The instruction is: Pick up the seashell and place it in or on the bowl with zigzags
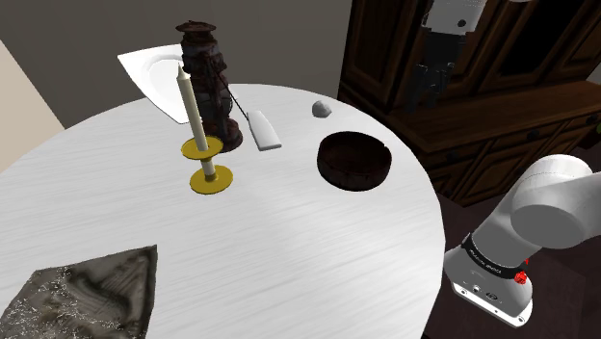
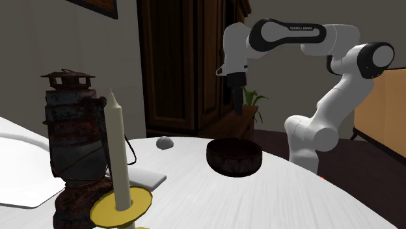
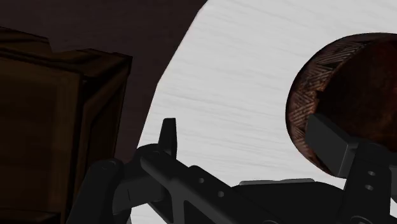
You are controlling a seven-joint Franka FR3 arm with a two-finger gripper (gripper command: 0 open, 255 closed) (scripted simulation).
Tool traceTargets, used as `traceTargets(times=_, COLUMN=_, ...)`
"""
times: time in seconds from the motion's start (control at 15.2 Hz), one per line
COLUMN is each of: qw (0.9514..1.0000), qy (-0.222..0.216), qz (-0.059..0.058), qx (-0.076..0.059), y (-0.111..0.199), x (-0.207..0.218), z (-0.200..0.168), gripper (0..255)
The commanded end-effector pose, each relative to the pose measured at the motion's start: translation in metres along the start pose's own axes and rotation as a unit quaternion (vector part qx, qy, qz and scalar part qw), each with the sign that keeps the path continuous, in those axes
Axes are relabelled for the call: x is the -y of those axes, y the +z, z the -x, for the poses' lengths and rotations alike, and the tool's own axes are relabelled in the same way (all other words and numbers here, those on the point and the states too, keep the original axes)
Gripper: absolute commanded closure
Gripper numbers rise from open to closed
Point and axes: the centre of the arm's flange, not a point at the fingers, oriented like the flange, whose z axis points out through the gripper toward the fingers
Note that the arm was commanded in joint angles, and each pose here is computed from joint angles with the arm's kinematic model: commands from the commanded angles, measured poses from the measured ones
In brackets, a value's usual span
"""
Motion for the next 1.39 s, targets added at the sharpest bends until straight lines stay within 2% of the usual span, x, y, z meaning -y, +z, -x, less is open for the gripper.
traceTargets(times=0.0, qw=1.0000, qy=0.000, qz=0.000, qx=0.000, y=0.000, x=0.000, z=0.000, gripper=0)
traceTargets(times=0.13, qw=0.9993, qy=0.038, qz=0.001, qx=-0.004, y=0.006, x=0.013, z=-0.021, gripper=0)
traceTargets(times=0.33, qw=0.9954, qy=0.096, qz=0.003, qx=-0.010, y=0.015, x=0.030, z=-0.054, gripper=0)
traceTargets(times=0.46, qw=0.9909, qy=0.134, qz=0.004, qx=-0.014, y=0.021, x=0.039, z=-0.078, gripper=0)
traceTargets(times=0.66, qw=0.9815, qy=0.190, qz=0.005, qx=-0.020, y=0.029, x=0.049, z=-0.114, gripper=0)
traceTargets(times=0.79, qw=0.9734, qy=0.228, qz=0.007, qx=-0.024, y=0.034, x=0.053, z=-0.138, gripper=0)
traceTargets(times=0.99, qw=0.9585, qy=0.283, qz=0.008, qx=-0.030, y=0.042, x=0.056, z=-0.176, gripper=0)
traceTargets(times=1.12, qw=0.9468, qy=0.320, qz=0.009, qx=-0.034, y=0.047, x=0.055, z=-0.201, gripper=0)
traceTargets(times=1.32, qw=0.9266, qy=0.374, qz=0.011, qx=-0.039, y=0.053, x=0.051, z=-0.238, gripper=0)
